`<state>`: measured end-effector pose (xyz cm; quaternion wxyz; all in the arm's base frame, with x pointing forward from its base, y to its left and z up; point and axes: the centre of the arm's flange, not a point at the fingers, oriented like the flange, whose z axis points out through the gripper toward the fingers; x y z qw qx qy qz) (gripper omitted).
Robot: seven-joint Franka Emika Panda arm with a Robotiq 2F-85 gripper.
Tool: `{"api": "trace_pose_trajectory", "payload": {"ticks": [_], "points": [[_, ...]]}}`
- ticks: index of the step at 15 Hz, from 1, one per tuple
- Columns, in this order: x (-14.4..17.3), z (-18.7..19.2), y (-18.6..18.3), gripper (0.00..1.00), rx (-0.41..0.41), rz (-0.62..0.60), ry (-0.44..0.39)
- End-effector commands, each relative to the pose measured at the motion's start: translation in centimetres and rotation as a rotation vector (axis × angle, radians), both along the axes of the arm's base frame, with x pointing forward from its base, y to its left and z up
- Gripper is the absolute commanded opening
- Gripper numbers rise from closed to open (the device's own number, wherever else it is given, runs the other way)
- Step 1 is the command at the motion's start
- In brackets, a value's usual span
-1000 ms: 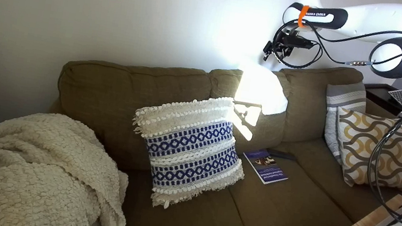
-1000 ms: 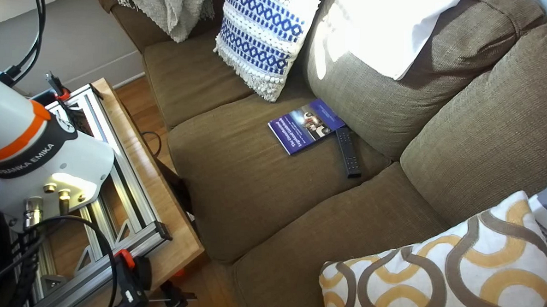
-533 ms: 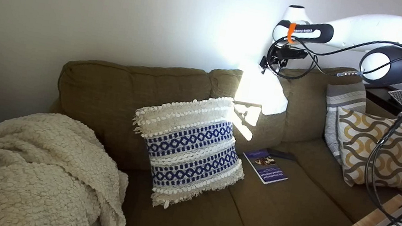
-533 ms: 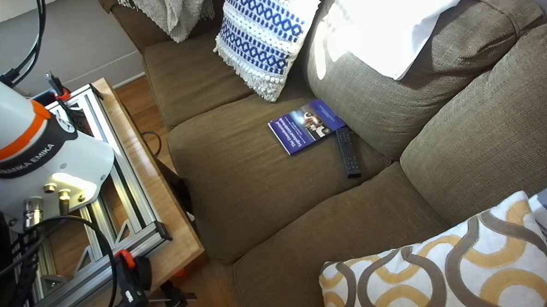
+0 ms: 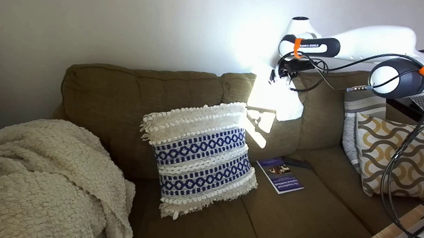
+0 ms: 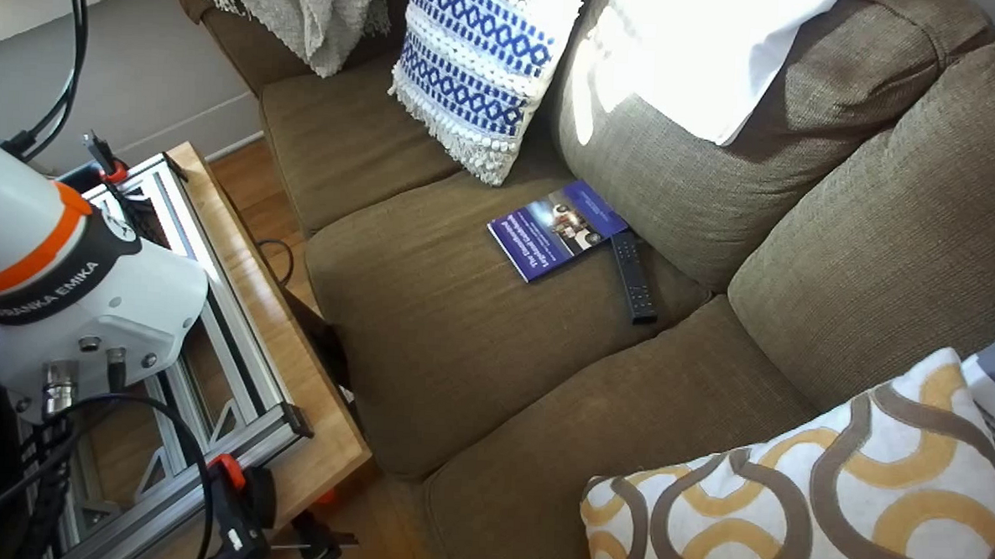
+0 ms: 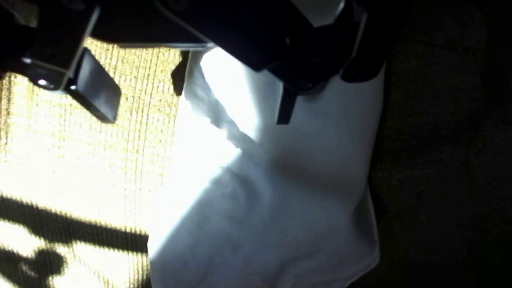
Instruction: Put the white towel on the backrest of the chair
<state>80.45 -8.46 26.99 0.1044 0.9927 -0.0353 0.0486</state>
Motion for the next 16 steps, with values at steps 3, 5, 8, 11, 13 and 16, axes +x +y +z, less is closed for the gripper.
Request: {"api": "trace_pose_trajectory", "payload": {"ticks": [3,5,8,11,13,16], "points": [[3.0,-1.9,0.1,0.95,-0.038,0.014,-0.031],[3.2,-2.2,-0.2,0.94,-0.056,0.015,-0.042],[3.4,-2.9,-0.8,0.64,-0.064,0.009,-0.071],[3.5,-3.3,-1.0,0.38,-0.066,0.006,-0.075],[3.5,-3.4,-1.1,0.24,-0.07,0.009,-0.069],[3.5,-3.1,-1.2,0.0,-0.068,0.009,-0.067]]}}
